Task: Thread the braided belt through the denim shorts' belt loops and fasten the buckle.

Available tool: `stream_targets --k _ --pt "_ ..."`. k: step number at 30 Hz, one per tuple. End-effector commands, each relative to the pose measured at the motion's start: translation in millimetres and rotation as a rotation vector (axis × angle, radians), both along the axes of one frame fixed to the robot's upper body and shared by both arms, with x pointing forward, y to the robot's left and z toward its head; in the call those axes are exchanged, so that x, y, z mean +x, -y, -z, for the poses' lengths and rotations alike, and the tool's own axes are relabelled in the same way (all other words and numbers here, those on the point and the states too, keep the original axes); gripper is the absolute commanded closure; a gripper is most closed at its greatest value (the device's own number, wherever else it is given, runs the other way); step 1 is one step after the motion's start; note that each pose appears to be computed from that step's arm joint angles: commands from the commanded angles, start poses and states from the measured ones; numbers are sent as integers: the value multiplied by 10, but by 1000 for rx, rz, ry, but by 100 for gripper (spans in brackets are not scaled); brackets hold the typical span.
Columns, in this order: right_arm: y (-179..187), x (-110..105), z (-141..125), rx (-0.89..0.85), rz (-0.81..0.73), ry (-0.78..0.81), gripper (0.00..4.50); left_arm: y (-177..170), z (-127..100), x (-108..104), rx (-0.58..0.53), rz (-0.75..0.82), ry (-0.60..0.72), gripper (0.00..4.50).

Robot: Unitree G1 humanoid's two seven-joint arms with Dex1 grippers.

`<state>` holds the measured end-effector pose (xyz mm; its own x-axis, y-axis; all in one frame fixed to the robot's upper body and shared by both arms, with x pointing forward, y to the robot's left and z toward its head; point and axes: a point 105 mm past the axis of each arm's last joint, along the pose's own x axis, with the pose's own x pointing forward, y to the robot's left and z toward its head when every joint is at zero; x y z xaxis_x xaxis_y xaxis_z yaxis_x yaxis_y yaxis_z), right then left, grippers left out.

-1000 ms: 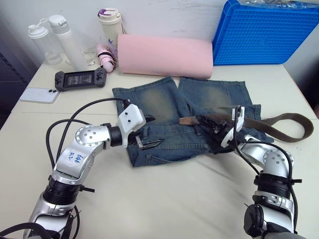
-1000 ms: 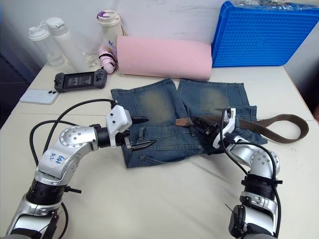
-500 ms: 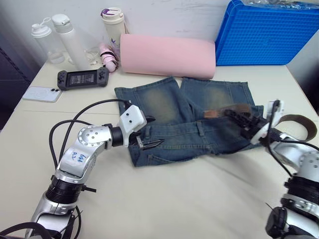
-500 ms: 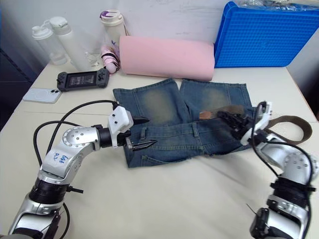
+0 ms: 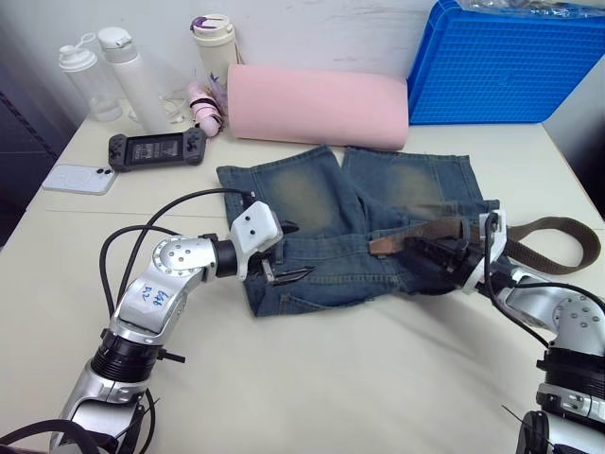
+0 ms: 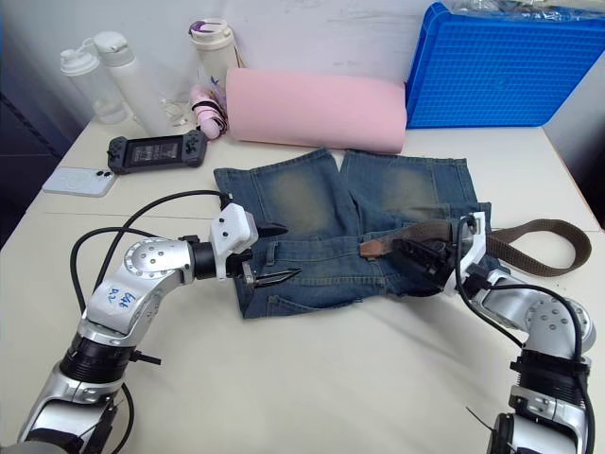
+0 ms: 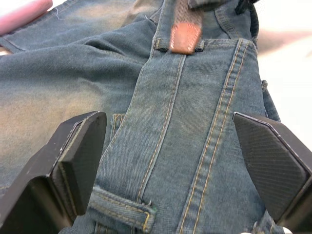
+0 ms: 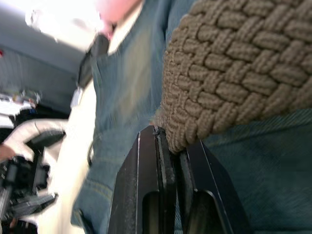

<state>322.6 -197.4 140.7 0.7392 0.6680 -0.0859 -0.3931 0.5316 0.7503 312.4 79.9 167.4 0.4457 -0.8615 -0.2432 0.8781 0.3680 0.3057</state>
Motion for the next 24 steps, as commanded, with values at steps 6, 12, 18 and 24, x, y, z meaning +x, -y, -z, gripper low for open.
stream_targets --k 6,12,18,24 --pt "198 182 -226 -3 78 99 441 8 -88 -23 10 12 54 0" --pt "338 150 -267 -33 82 101 441 -9 -80 -25 15 4 58 0" --pt "209 124 -170 -47 33 79 441 5 -75 -32 17 9 59 0" --pt "107 50 -122 -35 -27 50 441 -6 -73 -33 21 7 59 0"
